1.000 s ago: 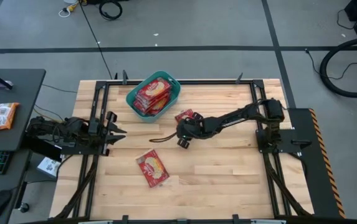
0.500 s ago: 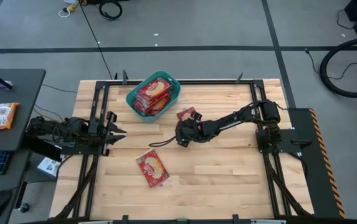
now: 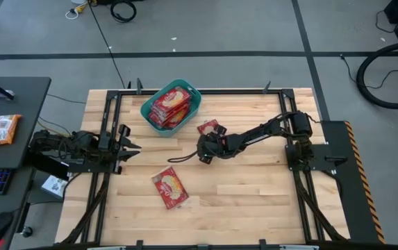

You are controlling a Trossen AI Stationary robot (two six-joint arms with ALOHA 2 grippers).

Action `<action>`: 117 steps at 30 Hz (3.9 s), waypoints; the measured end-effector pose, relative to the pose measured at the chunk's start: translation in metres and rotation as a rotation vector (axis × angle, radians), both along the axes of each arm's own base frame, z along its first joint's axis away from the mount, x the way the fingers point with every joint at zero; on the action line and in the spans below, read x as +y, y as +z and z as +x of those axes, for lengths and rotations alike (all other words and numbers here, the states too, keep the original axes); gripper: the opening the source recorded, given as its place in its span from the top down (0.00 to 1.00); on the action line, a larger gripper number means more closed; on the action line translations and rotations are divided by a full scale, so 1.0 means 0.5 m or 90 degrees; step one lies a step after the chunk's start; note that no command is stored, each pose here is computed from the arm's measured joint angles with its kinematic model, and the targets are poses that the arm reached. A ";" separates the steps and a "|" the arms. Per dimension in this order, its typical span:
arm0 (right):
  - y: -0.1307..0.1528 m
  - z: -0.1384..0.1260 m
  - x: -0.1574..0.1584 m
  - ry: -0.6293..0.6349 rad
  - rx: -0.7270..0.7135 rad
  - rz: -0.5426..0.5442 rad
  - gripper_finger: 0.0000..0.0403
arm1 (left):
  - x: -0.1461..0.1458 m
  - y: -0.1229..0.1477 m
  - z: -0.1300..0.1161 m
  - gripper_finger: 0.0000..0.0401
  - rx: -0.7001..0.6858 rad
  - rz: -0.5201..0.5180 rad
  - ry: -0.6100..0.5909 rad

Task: Sort popcorn bags into baskets
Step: Put the red popcorn bag into the green bin

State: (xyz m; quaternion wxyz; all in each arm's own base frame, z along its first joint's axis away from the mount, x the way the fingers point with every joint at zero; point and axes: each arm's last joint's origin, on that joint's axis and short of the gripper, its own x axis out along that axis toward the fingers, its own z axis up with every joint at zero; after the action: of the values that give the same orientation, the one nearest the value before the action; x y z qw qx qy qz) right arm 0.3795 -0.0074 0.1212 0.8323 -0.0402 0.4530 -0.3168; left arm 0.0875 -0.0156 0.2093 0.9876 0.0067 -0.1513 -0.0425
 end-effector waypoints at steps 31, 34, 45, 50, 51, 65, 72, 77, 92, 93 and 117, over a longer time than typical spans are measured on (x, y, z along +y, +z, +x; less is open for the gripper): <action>0.033 -0.003 0.041 0.145 0.180 -0.061 0.99 | 0.000 0.000 0.000 0.82 0.000 0.000 0.000; 0.054 0.007 0.052 0.159 0.193 -0.107 0.99 | 0.000 0.000 0.000 0.82 0.001 0.000 0.000; 0.150 0.043 0.087 0.200 0.217 -0.207 1.00 | 0.000 0.000 0.000 0.82 0.001 0.000 0.000; 0.213 0.061 0.088 0.209 0.217 -0.238 1.00 | 0.000 0.000 0.000 0.82 0.000 0.000 0.000; 0.226 0.064 0.088 0.213 0.217 -0.247 1.00 | 0.000 0.000 0.000 0.82 0.001 0.000 0.000; 0.361 0.105 0.031 0.288 0.116 -0.185 0.98 | 0.000 0.000 0.000 0.82 0.000 0.000 0.000; 0.318 0.103 0.013 0.297 0.086 -0.007 0.81 | 0.000 0.000 0.000 0.82 0.001 0.000 0.000; 0.256 0.084 0.037 0.318 0.152 0.029 0.71 | 0.000 -0.001 0.000 0.82 0.004 -0.003 -0.001; 0.094 -0.007 0.155 0.375 0.324 0.043 0.51 | 0.003 -0.008 0.003 0.82 0.030 -0.022 0.034; 0.086 -0.014 0.159 0.376 0.337 0.024 0.48 | 0.003 -0.007 0.002 0.82 0.026 -0.023 0.034; 0.009 -0.026 0.117 0.447 0.336 -0.143 0.39 | 0.003 -0.006 0.002 0.82 0.023 -0.024 0.034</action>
State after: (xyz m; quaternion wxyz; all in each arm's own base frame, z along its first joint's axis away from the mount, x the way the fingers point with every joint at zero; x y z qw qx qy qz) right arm 0.3662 0.0511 0.1255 0.7357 -0.3610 0.5716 -0.0416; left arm 0.0885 -0.0139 0.2063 0.9908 -0.0084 -0.1342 -0.0134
